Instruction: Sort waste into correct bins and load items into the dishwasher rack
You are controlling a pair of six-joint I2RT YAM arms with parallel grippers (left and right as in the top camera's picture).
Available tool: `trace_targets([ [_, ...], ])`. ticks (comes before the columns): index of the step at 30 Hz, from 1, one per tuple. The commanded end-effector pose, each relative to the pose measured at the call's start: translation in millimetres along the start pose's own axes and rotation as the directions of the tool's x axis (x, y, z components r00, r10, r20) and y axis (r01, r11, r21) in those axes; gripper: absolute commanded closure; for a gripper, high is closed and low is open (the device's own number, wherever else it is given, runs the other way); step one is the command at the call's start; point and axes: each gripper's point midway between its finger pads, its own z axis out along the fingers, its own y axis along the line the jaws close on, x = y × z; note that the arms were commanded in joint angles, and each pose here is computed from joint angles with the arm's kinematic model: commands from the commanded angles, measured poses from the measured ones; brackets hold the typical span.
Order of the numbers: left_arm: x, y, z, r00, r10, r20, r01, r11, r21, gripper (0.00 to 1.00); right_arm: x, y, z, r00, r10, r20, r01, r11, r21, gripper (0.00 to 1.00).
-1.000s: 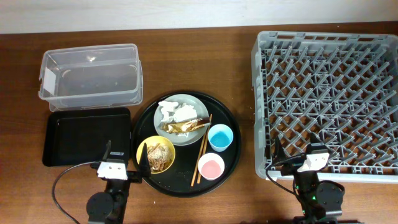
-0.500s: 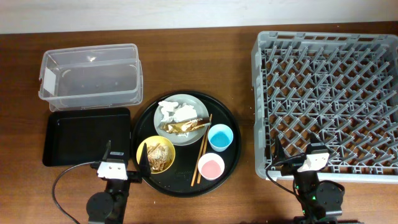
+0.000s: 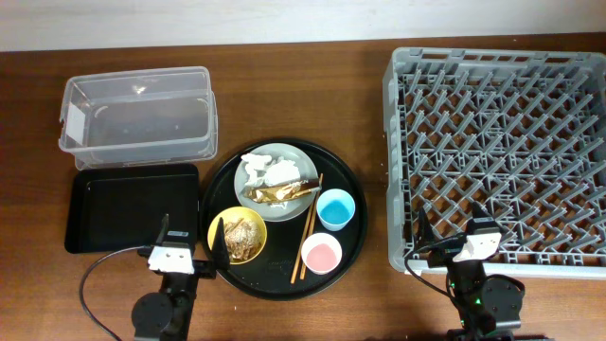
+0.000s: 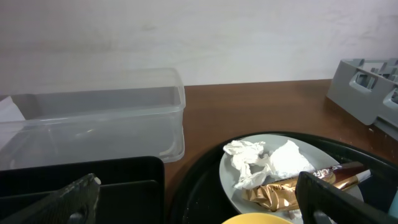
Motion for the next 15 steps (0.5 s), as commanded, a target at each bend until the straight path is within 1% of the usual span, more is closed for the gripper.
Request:
trace_targets([
  [1,2.7,-1.5,0.3,1.0,0.015,-0.004,-0.015,1.0,0.01,0.01,1.2,2.9,-0.1,1.0,0.024,0.0,-0.024,1.0,-0.015,0.02],
  [3,2.7,-1.1,0.3,1.0,0.015,-0.004,-0.015,1.0,0.007,0.0,1.3,6.9,-0.2,0.998,0.063,-0.002,-0.063,0.997,-0.038,0.01],
  [6,-10.6,-1.5,0.0,0.999,0.014,0.05,-0.015,1.0,0.008,0.0,-3.7,12.1,-2.2,0.998,0.063,-0.006,-0.063,0.996,-0.067,0.02],
  [7,-9.9,-1.5,0.0,0.999,0.014,0.046,-0.015,1.0,0.009,0.0,-9.3,12.2,-4.2,0.998,0.063,-0.006,-0.063,0.996,-0.066,0.01],
  [9,-3.4,-3.5,-0.4,1.0,-0.009,0.007,0.008,1.0,0.021,0.0,-18.8,12.7,-8.3,0.998,0.064,-0.022,-0.065,0.996,-0.065,0.02],
  [10,0.4,-6.7,-1.5,0.999,-0.03,-0.028,0.031,0.999,0.038,0.0,-23.7,12.9,-11.8,0.997,0.065,-0.05,-0.068,0.996,-0.062,0.02],
  [12,4.8,-7.2,-3.9,0.996,-0.031,-0.09,0.034,0.999,0.04,0.0,-29.6,13.2,-15.5,0.993,0.067,-0.097,-0.073,0.996,-0.058,0.02],
  [15,2.3,-7.5,-7.4,0.983,-0.03,-0.179,0.037,0.999,0.037,0.0,-38.5,13.8,-20.8,0.977,0.076,-0.201,-0.087,0.995,-0.047,0.02],
])
